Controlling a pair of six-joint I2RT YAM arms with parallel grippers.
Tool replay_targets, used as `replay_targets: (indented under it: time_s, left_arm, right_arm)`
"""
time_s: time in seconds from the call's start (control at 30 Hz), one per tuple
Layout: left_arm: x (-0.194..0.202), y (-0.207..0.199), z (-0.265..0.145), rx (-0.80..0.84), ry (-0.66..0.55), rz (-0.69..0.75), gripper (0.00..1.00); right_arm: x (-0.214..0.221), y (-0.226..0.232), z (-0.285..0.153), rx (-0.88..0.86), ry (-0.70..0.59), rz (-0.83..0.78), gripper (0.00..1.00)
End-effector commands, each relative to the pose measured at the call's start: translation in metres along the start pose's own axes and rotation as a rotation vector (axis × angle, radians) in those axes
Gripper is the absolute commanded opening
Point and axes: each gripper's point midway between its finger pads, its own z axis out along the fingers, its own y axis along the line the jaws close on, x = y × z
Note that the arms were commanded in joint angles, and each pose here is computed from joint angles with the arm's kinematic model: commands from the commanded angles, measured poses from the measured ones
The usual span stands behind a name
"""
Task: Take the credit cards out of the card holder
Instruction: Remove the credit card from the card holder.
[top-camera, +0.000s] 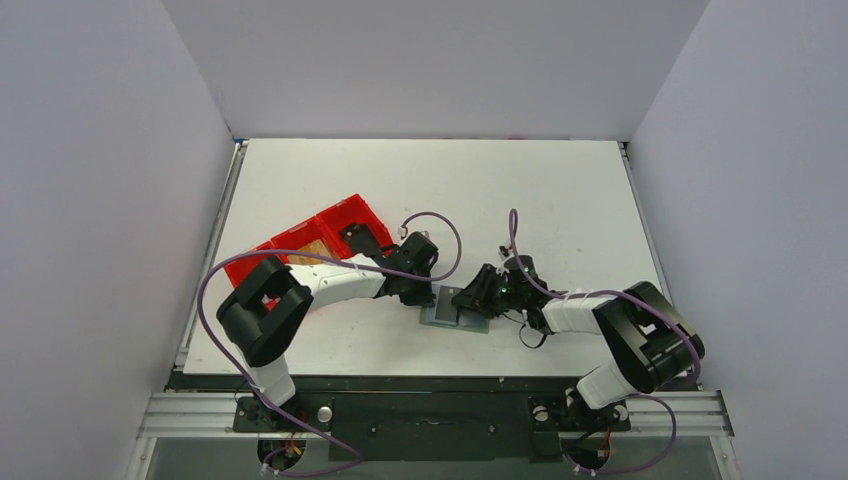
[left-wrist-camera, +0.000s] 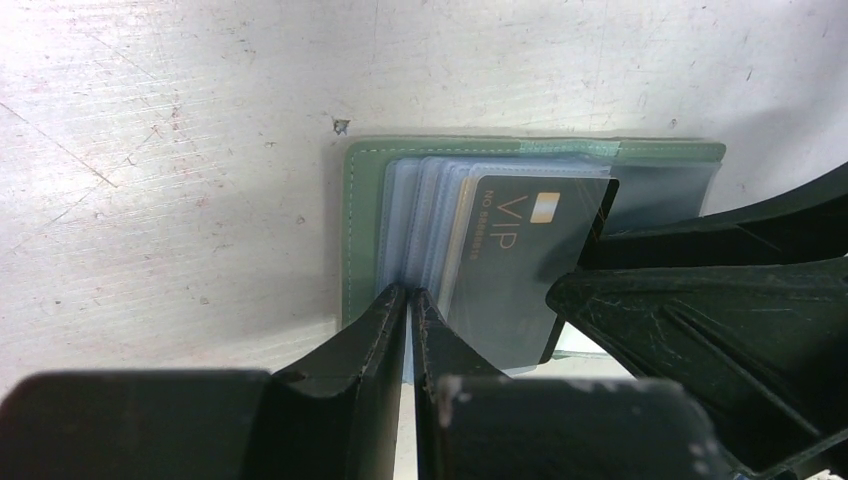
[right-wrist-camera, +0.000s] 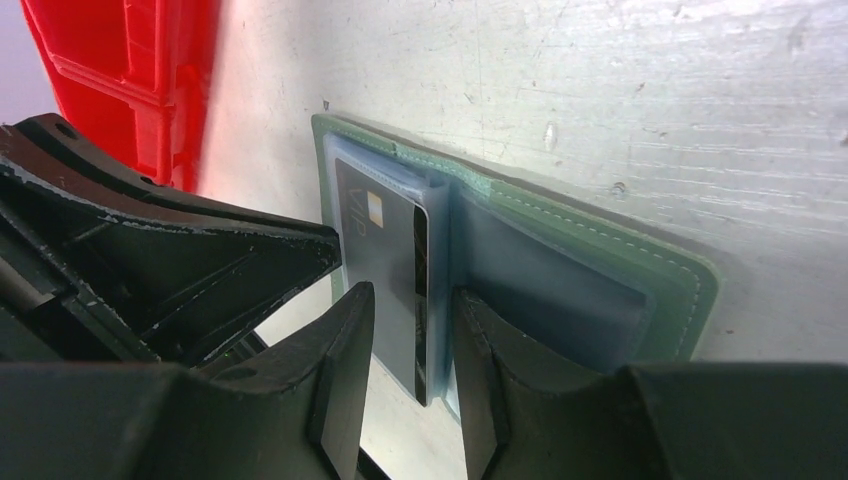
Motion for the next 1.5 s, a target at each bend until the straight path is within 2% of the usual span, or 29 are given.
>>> replay_targets:
  time_s: [0.0, 0.33, 0.57, 0.97, 1.2, 1.47]
  left_arm:
    - [0.018, 0.029, 0.015, -0.113, 0.043, 0.004, 0.05]
    - [0.019, 0.028, 0.016, -0.108, 0.043, 0.001, 0.05]
    - [0.019, 0.027, 0.017, -0.106, 0.045, 0.001, 0.04]
    - [0.02, 0.026, 0.017, -0.102, 0.048, 0.002, 0.04]
    - [0.02, 0.028, 0.017, -0.107, 0.047, 0.002, 0.04]
    - [0.02, 0.029, 0.016, -0.112, 0.044, -0.001, 0.04]
  right_arm:
    - [-0.009, 0.008, -0.007, -0.065, -0.039, 0.009, 0.32]
    - [-0.011, 0.019, -0.013, -0.126, -0.048, 0.038, 0.33]
    - [-0.009, 0.025, -0.015, -0.172, -0.047, 0.065, 0.27]
    - [-0.009, 0.027, -0.014, -0.192, -0.045, 0.076, 0.25]
    - [-0.006, 0.029, -0.013, -0.231, -0.035, 0.113, 0.18]
    - [-0.005, 0.029, -0.014, -0.23, -0.029, 0.109, 0.17]
